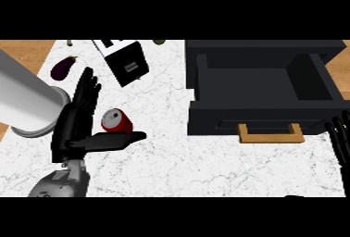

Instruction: Pick up the can, place it into the drawer and close the drawer

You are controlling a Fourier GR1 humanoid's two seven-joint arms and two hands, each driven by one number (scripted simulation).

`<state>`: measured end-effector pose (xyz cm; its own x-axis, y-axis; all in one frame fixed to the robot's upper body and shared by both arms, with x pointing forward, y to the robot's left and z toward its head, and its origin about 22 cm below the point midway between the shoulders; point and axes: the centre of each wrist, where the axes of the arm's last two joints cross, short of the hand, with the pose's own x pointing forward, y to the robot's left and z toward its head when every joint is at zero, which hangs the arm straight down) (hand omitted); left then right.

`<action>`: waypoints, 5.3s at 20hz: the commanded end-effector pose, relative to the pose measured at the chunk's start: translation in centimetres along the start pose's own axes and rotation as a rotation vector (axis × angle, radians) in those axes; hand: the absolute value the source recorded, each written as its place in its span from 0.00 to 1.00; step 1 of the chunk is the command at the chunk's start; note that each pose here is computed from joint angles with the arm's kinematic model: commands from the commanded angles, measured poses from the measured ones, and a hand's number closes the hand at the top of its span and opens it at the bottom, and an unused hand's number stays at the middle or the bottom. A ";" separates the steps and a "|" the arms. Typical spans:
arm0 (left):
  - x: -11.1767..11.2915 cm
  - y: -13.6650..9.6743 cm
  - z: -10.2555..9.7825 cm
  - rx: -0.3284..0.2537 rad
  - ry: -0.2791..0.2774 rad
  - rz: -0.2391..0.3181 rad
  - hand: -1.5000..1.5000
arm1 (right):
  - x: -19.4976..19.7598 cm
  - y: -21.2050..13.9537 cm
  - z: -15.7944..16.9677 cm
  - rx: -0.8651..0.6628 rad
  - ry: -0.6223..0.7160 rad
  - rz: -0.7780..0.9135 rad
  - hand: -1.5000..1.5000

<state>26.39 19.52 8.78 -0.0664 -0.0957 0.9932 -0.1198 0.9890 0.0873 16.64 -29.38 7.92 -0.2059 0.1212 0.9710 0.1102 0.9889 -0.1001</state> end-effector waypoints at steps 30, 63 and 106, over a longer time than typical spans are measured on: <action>-13.5 4.7 1.4 0.093 0.062 -0.050 0.00 | -1.5 -3.6 1.2 0.011 -0.030 -0.007 0.00; -18.8 5.3 -2.6 0.113 0.131 -0.012 0.00 | 0.3 -1.2 0.7 -0.002 -0.017 0.000 0.00; -13.2 3.4 -3.2 -0.023 -0.038 0.153 1.00 | 0.4 -1.5 2.6 -0.023 -0.037 -0.016 0.00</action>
<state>30.14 26.09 -5.41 -0.0959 0.0445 0.9944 -0.1107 0.9923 -0.0550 14.32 -30.44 9.19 -0.2402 0.1021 0.9653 0.1305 0.9888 -0.0722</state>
